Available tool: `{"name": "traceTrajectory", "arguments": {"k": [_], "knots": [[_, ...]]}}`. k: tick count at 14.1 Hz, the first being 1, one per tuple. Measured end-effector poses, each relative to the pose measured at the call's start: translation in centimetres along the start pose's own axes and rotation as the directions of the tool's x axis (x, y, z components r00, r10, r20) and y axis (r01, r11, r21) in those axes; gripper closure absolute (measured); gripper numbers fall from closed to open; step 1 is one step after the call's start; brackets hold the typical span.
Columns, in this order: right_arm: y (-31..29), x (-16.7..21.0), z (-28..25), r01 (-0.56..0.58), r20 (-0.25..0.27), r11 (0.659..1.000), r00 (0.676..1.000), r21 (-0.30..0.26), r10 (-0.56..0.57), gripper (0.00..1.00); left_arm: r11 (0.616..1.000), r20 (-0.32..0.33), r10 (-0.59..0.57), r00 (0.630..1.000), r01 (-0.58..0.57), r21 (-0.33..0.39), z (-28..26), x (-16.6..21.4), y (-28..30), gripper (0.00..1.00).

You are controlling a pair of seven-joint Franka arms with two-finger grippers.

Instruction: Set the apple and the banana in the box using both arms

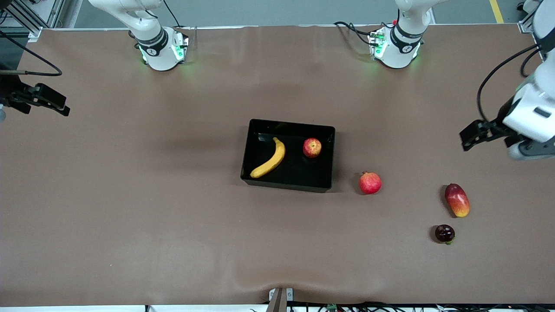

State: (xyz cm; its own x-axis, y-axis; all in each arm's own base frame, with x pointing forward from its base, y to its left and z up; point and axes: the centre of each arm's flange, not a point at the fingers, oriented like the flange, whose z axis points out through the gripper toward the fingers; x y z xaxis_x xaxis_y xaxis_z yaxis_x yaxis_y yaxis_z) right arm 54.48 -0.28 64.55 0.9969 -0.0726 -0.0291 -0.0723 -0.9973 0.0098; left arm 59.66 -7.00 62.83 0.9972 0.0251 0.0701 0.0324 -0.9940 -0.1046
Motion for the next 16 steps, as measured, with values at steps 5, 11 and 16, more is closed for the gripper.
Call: {"name": "traceTrajectory", "arguments": {"k": [5,11,16], "knots": [[0.0,0.0,0.0,0.000,0.001,1.000,1.000,0.000,0.000,0.00,1.000,0.043,0.019,0.999,-0.019,-0.007,-2.5,-3.7,-0.7,0.00],[0.0,0.0,0.1,0.001,0.002,1.000,1.000,0.000,-0.001,0.00,0.999,0.059,-0.021,0.998,0.023,-0.028,-3.4,-8.3,-2.1,0.00],[0.0,0.0,0.1,0.001,0.003,1.000,1.000,0.000,-0.001,0.00,0.997,0.070,-0.047,0.996,0.051,-0.056,-3.5,-9.5,-2.0,0.00]]}}
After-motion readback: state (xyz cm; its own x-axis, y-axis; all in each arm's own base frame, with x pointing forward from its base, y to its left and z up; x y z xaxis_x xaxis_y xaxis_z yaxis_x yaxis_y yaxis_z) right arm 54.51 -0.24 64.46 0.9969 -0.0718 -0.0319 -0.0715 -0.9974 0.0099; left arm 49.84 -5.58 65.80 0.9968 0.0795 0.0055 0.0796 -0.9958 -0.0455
